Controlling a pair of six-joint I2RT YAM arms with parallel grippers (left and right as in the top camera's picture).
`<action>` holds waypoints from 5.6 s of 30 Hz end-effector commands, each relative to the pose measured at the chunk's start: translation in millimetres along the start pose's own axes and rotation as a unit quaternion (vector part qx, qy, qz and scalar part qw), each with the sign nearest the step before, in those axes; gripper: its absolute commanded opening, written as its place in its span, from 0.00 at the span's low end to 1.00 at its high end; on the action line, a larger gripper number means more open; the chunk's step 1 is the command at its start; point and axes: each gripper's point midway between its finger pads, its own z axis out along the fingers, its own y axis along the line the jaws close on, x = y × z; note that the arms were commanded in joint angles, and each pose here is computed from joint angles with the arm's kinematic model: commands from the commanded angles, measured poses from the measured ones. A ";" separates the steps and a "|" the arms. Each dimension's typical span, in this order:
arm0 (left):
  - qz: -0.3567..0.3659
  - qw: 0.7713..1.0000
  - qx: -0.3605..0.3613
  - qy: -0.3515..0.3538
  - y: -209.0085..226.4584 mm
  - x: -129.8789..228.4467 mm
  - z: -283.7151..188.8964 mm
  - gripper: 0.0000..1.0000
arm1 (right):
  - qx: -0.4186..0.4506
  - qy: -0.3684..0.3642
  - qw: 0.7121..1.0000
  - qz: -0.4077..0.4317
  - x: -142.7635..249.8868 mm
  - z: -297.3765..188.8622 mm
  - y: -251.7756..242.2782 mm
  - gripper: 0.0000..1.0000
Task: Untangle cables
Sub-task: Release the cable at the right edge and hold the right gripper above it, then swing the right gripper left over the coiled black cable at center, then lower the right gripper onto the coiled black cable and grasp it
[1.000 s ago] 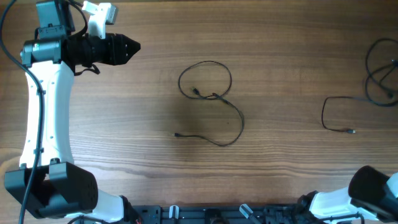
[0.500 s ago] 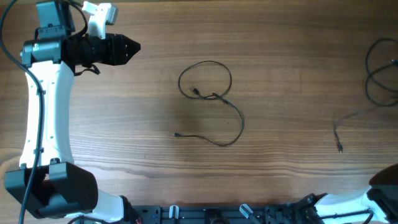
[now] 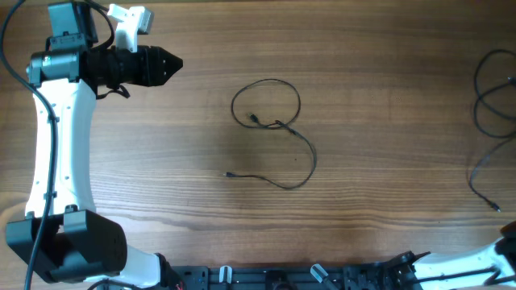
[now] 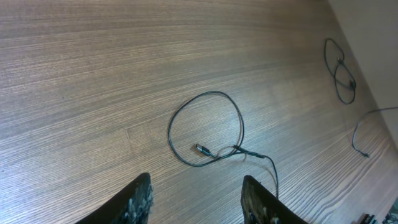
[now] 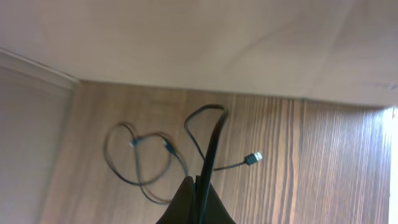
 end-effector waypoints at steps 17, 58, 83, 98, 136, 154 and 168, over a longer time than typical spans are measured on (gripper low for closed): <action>0.012 1.000 0.001 -0.010 -1.9 -7.7 -1.3 0.48 | 0.159 0.112 0.980 0.044 44.4 125.4 -67.1 0.04; 0.015 1.000 0.009 -0.011 -4.4 -8.0 -1.3 0.49 | 0.160 0.176 0.971 -0.007 109.5 161.8 -53.1 0.92; -0.004 0.996 -0.094 0.006 30.9 -2.0 -4.4 0.58 | -0.134 0.058 0.935 -0.324 195.9 -80.6 165.6 1.00; -0.067 0.982 -0.175 0.014 57.4 5.2 -11.9 0.61 | -0.357 0.124 0.682 -0.626 386.2 -188.3 232.8 1.00; 0.032 0.993 -0.098 0.063 28.9 23.8 -4.4 0.71 | -0.189 0.259 0.673 -0.667 617.7 -80.8 244.0 1.00; 0.027 0.993 -0.096 0.070 27.9 27.5 -4.7 0.72 | -0.071 0.219 0.787 -0.573 664.6 -62.1 216.1 1.00; 0.028 0.993 -0.096 0.070 27.8 27.3 -4.6 0.73 | -0.024 0.262 0.786 -0.560 690.6 -28.8 168.0 1.00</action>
